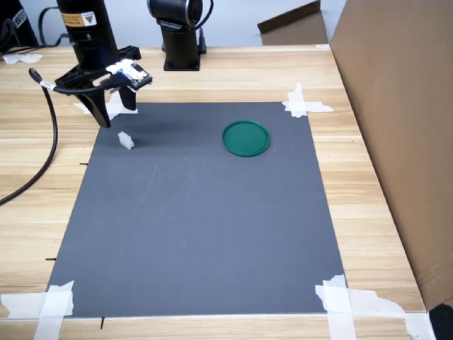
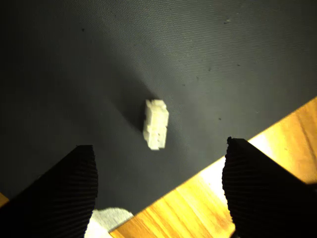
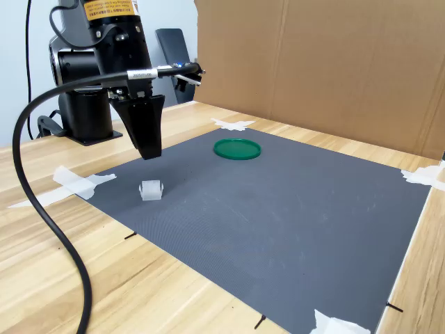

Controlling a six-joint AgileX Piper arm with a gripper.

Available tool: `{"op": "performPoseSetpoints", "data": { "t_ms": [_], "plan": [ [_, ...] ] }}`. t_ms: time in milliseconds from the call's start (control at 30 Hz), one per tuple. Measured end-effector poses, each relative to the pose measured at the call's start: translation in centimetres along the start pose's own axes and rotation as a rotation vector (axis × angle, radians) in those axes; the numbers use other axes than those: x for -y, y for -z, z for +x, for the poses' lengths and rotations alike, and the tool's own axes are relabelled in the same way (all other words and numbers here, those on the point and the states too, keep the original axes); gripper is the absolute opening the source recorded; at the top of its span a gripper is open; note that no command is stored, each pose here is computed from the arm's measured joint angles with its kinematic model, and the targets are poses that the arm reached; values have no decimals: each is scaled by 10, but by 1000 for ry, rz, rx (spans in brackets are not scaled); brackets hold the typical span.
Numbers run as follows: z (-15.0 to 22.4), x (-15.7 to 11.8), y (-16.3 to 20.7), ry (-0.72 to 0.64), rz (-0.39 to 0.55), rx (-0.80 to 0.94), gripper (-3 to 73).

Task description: Grasp a white terminal and put it in the green lid.

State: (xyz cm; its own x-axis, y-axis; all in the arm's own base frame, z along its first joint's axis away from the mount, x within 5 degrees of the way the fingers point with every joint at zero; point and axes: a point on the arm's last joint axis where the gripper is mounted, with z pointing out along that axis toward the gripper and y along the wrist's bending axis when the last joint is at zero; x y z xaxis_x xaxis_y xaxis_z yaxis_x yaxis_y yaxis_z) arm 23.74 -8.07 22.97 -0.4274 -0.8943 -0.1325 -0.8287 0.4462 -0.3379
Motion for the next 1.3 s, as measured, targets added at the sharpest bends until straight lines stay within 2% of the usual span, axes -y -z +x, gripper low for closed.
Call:
{"op": "performPoseSetpoints", "data": {
  "t_ms": [233, 333, 733, 1300],
  "plan": [
    [1, -2, -21, -126, -24, -2, 618],
    [4, -2, -34, -203, -71, -27, 618],
    [-2, 2, -50, -99, -70, -93, 616],
    [-4, 2, -66, -95, -128, -73, 608]
  ]
}}
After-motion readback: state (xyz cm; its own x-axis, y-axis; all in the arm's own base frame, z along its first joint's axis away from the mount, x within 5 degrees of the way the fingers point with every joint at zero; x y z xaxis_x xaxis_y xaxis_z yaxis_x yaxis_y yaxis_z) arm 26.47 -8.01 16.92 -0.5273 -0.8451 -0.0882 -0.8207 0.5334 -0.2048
